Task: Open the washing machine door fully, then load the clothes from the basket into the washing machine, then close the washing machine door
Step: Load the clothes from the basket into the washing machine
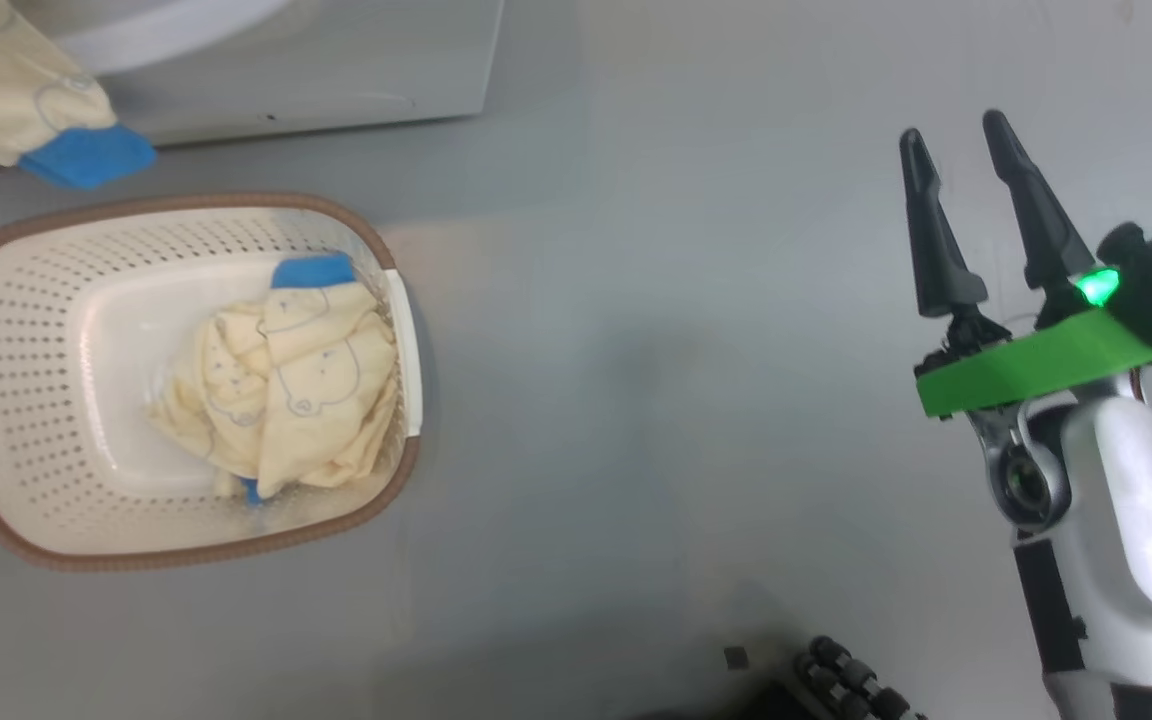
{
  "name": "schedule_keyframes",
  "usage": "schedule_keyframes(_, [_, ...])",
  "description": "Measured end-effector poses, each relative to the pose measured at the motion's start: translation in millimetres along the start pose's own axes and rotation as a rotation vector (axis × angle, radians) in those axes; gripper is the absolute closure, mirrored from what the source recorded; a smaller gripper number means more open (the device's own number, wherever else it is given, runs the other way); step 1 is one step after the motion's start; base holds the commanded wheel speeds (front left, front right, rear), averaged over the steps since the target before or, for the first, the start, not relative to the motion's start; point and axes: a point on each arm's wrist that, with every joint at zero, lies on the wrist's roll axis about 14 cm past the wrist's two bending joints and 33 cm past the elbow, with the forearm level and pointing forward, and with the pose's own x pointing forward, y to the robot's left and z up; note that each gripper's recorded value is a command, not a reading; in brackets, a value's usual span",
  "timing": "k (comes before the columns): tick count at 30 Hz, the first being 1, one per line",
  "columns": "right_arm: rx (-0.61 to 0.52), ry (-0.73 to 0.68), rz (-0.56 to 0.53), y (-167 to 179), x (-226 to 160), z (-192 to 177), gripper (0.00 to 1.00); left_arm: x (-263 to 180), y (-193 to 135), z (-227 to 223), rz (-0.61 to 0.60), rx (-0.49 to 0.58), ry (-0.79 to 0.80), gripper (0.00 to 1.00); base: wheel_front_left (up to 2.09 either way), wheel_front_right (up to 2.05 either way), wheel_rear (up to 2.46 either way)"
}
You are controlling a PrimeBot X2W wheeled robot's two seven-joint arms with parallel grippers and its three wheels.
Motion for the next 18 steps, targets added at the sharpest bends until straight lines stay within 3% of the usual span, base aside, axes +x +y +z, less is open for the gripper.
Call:
schedule_keyframes(7, [0.008, -0.023, -0.017, 1, -37, 20, 0.00, -76, -17, -13, -0.014, -0.046, 0.058, 0.00, 0.00, 0.00, 0.00])
schedule_keyframes(18, [0.023, -0.128, 0.030, 19, -79, 64, 0.00, -172, -16, 22, -0.002, -0.065, -0.017, 0.00, 0.00, 0.00, 0.00])
